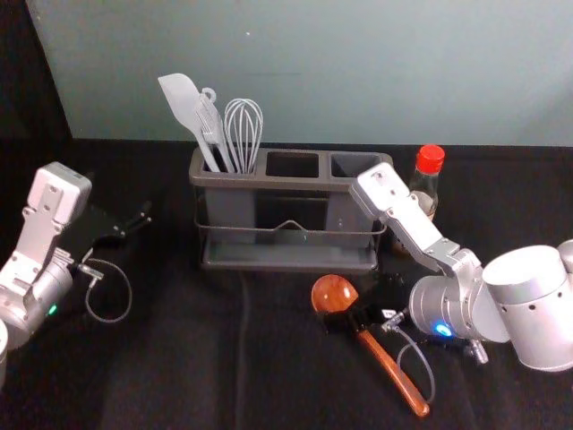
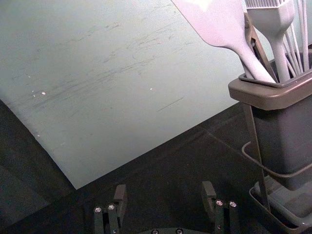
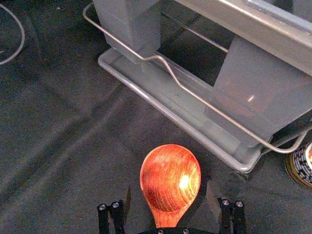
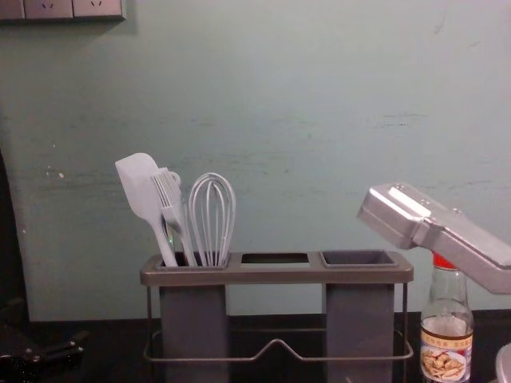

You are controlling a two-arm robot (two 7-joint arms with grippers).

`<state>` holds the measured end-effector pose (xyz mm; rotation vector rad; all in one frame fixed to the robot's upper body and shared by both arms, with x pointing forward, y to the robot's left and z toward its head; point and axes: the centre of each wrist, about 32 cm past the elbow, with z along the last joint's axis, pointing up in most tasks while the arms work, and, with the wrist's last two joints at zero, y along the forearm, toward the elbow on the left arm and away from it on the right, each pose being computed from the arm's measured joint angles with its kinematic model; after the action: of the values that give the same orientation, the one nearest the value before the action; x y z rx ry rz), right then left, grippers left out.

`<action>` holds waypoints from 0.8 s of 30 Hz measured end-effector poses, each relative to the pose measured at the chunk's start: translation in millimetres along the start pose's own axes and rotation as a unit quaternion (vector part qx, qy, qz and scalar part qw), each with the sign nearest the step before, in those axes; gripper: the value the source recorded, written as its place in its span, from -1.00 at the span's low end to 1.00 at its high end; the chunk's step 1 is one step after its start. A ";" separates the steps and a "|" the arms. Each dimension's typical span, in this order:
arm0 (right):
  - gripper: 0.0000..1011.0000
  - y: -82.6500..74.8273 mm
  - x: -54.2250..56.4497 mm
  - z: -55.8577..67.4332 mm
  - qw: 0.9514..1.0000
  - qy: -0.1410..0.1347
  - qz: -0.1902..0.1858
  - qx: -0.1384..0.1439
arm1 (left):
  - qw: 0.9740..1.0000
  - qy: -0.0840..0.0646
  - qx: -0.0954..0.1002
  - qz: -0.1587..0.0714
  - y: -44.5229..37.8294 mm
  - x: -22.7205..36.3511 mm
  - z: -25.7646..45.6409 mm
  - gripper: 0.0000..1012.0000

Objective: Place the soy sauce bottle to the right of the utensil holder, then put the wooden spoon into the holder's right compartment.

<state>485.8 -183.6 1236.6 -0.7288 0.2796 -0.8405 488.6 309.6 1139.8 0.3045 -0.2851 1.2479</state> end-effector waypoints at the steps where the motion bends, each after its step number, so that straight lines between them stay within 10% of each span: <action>1: 0.98 0.0 0.0 0.0 1.000 0.000 0.000 0.000 | 1.000 0.000 0.000 0.000 0.0 0.0 0.0 0.99; 24: 0.98 25.8 1.1 7.2 1.000 -0.007 0.011 -0.007 | 1.000 0.000 0.000 0.000 0.0 0.0 0.0 0.99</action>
<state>505.0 -169.5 1224.3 -0.7441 0.2810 -0.8134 488.6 309.7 1139.8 0.3045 -0.2851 1.2479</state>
